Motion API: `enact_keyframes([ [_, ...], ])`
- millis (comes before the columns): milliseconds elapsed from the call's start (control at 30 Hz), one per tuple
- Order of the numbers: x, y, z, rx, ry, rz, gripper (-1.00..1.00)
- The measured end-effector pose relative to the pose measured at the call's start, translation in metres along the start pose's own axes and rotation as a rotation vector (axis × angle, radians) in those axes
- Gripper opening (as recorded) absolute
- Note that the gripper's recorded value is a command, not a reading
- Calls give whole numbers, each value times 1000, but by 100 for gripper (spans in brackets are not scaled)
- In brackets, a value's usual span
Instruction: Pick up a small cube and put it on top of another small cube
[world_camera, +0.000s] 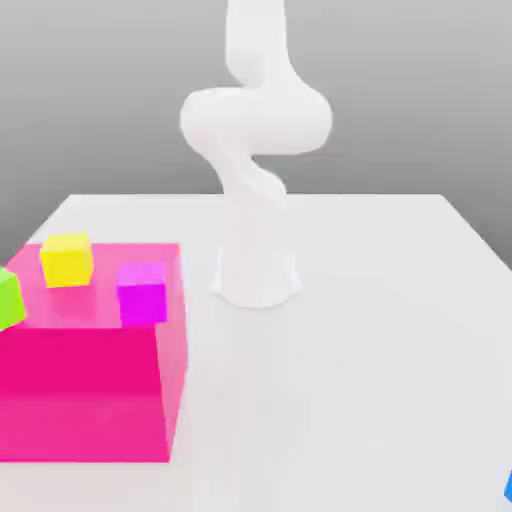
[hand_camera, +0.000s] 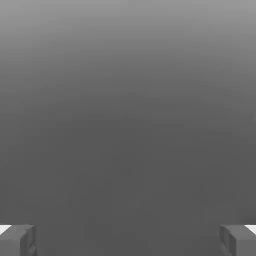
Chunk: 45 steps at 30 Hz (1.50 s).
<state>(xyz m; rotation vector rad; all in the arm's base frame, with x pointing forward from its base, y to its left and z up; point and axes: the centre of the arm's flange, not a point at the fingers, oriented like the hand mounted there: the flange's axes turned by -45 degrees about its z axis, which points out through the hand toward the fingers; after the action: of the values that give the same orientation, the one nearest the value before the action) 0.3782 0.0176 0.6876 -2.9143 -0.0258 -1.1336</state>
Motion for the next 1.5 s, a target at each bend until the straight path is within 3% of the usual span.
enact_keyframes([
  [267,1,-68,128,57,-188,-89,0],
  [533,-40,-150,248,103,-370,-190,0],
  [1033,-231,-299,426,153,-705,-399,0],
  [1167,-280,-308,470,154,-730,-416,0],
  [1200,-290,-308,479,154,-731,-416,-100],
  [1500,-275,-309,463,155,-732,-416,-100],
])
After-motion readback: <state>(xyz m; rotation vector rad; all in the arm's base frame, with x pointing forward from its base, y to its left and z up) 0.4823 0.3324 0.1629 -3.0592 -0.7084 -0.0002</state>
